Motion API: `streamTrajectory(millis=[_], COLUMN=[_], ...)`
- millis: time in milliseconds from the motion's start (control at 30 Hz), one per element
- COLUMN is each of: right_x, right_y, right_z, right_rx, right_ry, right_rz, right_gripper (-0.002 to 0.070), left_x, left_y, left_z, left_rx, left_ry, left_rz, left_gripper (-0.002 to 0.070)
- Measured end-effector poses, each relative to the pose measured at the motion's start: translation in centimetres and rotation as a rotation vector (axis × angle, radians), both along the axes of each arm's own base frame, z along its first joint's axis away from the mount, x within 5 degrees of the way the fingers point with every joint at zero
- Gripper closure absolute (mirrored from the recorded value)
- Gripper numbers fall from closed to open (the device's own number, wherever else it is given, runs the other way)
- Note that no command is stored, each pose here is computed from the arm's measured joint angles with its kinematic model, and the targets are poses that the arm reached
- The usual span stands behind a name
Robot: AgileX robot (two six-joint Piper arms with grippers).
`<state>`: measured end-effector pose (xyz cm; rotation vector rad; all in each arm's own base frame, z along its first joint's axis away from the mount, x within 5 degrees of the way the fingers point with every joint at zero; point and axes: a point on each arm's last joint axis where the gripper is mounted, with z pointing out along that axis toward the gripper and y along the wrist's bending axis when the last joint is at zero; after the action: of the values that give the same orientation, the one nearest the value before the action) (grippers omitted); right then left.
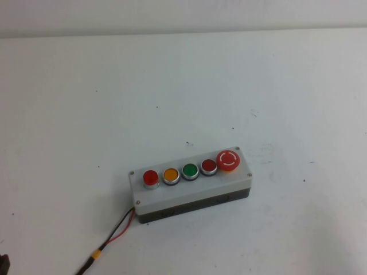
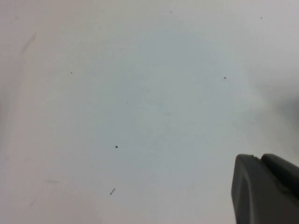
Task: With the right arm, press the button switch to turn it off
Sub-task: 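Press the lit red button on the button box to turn it off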
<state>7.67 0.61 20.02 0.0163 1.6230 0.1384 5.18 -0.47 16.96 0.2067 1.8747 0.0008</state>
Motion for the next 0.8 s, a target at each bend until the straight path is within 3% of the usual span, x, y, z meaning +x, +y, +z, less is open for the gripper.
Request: streamTrajectory(millis=[233,800], right_x=[-1.7,-2.2], right_y=[-0.2,0.0], right_z=[0.1,-2.0], right_rx=[-0.001,-0.025], right_ry=[-0.066,0.156], right_rz=[-0.011,0.02], right_gripper=[0.0692,0.0692], left_x=[0.0,0.0], left_y=[0.0,0.0], left_z=[0.0,0.0], left_rx=[0.0,0.0], left_ry=[0.0,0.0], left_rz=[0.0,0.0], left_gripper=[0.0677,0.0677])
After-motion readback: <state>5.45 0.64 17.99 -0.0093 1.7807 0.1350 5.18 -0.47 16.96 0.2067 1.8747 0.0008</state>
